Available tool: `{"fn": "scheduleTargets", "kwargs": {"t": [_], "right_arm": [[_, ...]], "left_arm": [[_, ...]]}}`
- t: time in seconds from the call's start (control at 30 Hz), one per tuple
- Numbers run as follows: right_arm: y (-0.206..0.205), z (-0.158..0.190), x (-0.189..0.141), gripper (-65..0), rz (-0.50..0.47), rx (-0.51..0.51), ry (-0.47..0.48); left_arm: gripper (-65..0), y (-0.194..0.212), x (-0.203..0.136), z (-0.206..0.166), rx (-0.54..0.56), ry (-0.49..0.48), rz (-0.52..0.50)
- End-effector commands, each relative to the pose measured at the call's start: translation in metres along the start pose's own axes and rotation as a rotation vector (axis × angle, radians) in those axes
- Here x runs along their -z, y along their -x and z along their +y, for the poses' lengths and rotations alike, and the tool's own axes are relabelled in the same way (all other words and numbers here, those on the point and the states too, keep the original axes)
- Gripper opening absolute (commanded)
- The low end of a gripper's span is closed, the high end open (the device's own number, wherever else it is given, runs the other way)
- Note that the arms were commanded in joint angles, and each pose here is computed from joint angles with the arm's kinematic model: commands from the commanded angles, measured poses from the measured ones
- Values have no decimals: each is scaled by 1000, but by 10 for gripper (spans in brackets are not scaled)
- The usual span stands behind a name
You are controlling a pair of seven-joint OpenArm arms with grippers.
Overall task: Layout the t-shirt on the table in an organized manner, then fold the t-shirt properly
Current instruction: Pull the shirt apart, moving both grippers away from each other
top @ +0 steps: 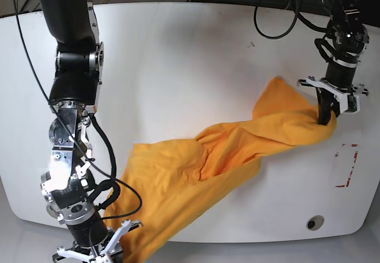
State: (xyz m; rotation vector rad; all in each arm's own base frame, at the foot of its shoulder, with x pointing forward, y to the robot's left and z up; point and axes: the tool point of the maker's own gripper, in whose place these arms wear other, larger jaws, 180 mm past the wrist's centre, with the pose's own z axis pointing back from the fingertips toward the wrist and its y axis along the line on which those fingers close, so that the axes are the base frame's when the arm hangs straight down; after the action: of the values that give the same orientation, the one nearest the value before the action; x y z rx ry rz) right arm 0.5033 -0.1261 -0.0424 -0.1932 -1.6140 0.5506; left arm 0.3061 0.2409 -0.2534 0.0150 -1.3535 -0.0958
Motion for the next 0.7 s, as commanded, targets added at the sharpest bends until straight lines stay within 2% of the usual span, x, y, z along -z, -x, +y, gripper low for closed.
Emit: {"fn": "scheduleTargets", "kwargs": {"t": [0.0,0.27,0.4,0.67], "right_arm": [[-29,-28,1,-644,-81,-7,53],[-45,-55,9,-644,-87,-16,90],[-49,-74,16,-644,-73,-16,113],[-65,-113,33,-644,-53,8,149]], "left_arm": [[-650,-44,3,5,32,-9,-132],[-650,-105,11,30,83,-68,-278],[-650,-127,19,39,103,-88,-281],[-650,-181,22,78,68,-203,-307]]}}
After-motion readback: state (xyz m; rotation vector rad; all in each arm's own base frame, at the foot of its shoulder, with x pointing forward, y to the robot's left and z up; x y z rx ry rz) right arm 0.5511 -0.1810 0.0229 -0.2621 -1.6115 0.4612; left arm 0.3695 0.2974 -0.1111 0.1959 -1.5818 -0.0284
